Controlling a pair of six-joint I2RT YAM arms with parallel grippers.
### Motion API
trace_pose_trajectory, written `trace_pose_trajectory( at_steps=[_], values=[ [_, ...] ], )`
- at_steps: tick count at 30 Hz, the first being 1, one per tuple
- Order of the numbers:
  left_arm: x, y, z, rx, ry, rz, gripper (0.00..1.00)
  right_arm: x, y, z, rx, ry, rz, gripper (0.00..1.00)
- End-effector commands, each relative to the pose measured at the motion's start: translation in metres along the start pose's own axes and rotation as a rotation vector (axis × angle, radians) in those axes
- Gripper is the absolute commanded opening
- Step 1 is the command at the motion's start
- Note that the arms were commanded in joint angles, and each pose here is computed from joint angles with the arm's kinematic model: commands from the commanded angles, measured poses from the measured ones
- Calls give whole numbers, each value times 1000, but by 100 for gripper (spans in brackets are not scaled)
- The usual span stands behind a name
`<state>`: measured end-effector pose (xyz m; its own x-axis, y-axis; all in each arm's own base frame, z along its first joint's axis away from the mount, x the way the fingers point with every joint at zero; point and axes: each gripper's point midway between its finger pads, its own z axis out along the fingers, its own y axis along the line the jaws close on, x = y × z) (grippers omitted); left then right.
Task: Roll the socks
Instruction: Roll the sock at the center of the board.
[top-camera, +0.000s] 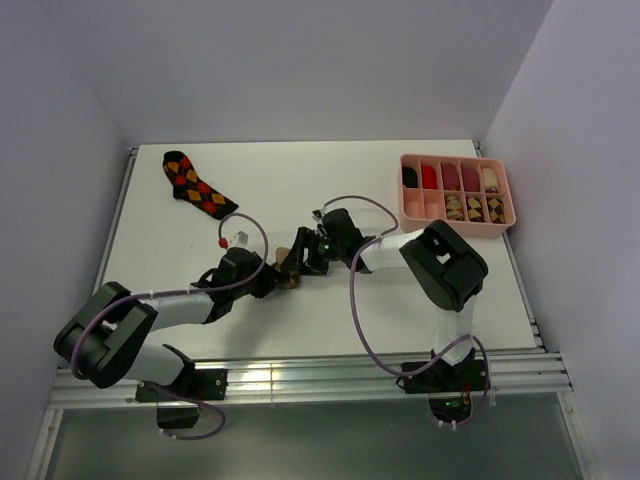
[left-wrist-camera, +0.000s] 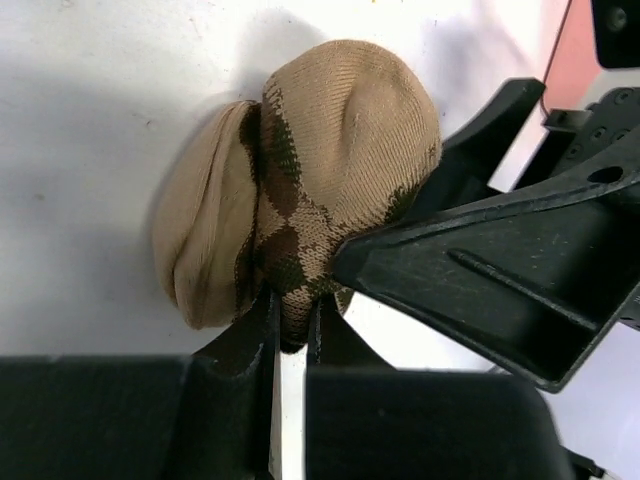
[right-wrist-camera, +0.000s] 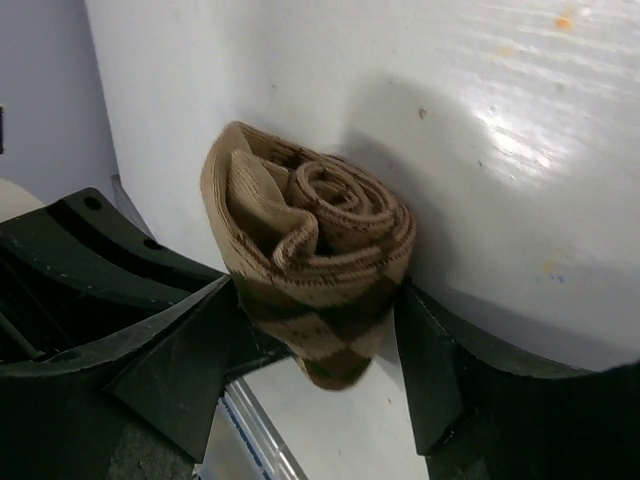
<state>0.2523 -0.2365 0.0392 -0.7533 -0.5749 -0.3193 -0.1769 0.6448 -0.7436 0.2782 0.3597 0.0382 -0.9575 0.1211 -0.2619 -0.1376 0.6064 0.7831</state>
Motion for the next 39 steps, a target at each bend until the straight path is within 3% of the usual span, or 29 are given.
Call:
trace_pose_trajectory(
  at_steps=[1,3,6,7,10,11,14,15,16,18,21,28,39],
  values=[
    [29,47,-1,-143,138,-2,1,1,6,11,-77,-5,-25,70],
    [29,51,0,-155,147,-3,1,4,2,15,-91,-2,-15,66],
    [27,53,0,-162,156,2,1,6,-4,16,-93,-2,-16,48],
    [26,52,0,-163,154,5,1,7,-8,16,-82,-1,-16,30],
    [21,50,1,-168,145,31,1,4,-18,10,-33,-16,-33,0],
    [18,51,1,-175,132,51,1,5,-26,8,14,-13,-28,0],
    [11,46,1,-188,119,90,21,5,-32,0,78,-7,-49,0],
    [2,40,2,-186,86,103,38,-3,-29,-4,100,-33,-63,0],
    [1,42,0,-209,80,116,44,-4,-31,-6,124,-35,-76,0],
    [-10,31,-2,-219,19,168,56,-9,-36,-13,205,-42,-71,0],
    [-13,19,-9,-255,-25,235,66,-12,-38,-20,282,-29,-62,0],
    [-21,-25,-21,-325,-221,466,70,-12,-39,-28,439,12,-41,0],
    [3,-65,3,-360,-292,704,70,-4,-33,-26,512,75,-61,0]
  ],
)
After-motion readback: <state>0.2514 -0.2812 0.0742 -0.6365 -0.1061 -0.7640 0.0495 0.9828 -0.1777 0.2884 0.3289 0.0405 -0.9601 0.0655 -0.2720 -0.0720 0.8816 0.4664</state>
